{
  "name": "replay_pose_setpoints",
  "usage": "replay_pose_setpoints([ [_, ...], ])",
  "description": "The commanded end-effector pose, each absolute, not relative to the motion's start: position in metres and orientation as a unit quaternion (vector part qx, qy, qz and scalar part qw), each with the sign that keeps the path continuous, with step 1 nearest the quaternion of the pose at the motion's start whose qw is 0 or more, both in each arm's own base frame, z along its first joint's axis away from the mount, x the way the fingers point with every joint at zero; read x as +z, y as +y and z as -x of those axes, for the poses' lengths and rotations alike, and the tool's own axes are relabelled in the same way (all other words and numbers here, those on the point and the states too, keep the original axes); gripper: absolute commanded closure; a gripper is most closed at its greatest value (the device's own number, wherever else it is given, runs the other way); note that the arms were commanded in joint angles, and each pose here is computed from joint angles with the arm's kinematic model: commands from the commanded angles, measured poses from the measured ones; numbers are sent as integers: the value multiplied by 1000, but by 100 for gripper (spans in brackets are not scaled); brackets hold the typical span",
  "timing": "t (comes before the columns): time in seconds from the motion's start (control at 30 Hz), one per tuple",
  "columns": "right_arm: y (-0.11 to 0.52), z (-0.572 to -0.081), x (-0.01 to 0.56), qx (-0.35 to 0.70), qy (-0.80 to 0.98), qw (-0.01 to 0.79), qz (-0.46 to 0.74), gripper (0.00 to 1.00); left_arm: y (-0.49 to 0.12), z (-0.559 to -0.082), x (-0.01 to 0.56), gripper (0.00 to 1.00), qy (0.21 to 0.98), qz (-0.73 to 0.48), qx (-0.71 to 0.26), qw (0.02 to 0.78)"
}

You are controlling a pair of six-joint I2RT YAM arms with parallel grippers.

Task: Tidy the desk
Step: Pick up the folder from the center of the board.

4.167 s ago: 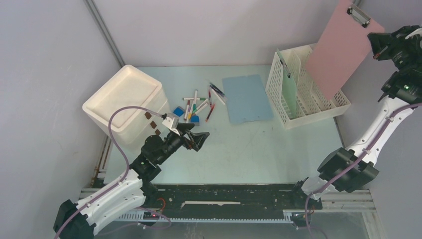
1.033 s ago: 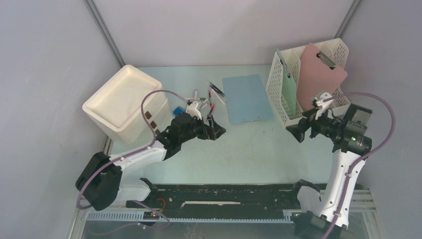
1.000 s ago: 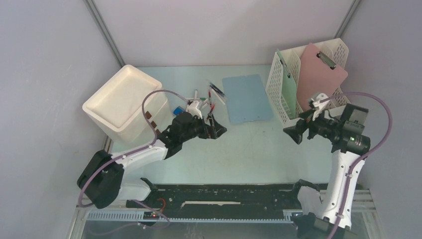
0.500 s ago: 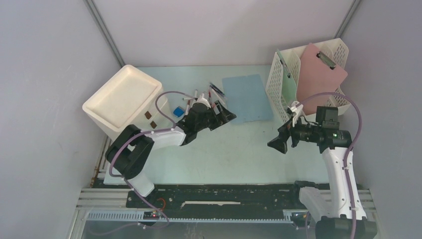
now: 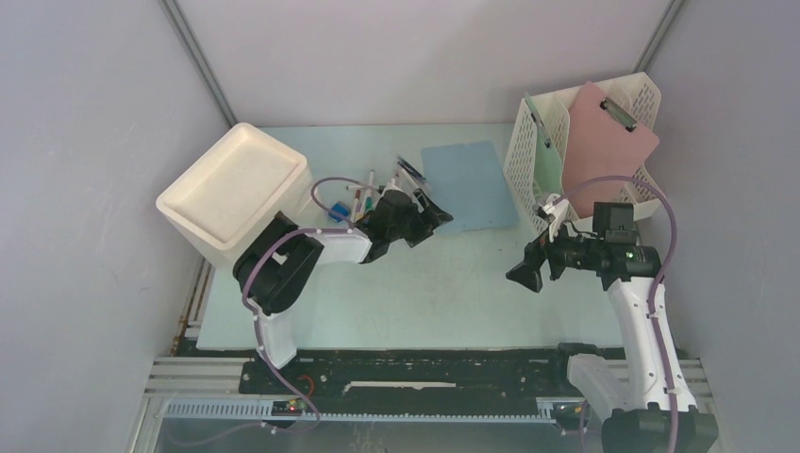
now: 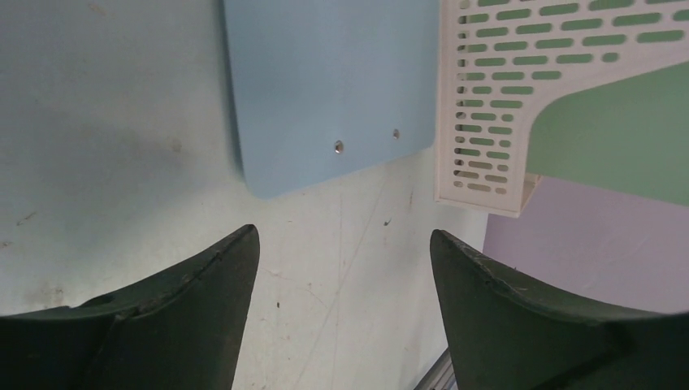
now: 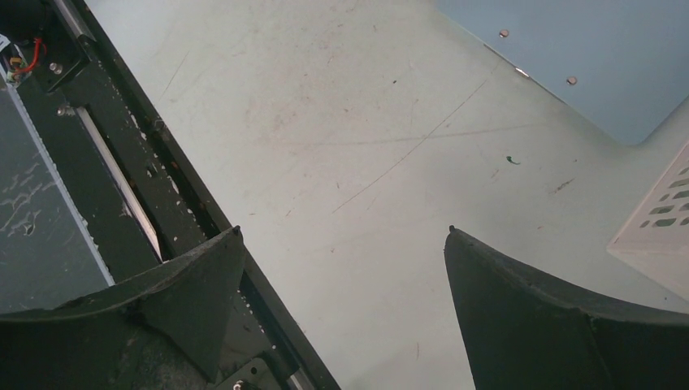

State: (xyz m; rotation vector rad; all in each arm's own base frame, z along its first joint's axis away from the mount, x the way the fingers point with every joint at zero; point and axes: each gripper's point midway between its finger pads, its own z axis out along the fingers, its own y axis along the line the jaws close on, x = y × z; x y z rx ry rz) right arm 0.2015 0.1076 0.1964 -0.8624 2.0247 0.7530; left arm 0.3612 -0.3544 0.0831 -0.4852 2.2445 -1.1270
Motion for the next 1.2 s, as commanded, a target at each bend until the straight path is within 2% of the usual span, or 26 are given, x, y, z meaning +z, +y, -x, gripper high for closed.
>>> replay_pose_setpoints([
  [0.0,109,-204,197,287,795,401,353,0,-359,-376,87,19,830,208,-432,286],
  [0.6,111,-201,194,288,794,395,362,0,-360,-406,70,30,813,256,-444,276],
  [1.17,112,-200,193,288,794,393,364,0,-360,-409,54,29,820,266,-433,264],
])
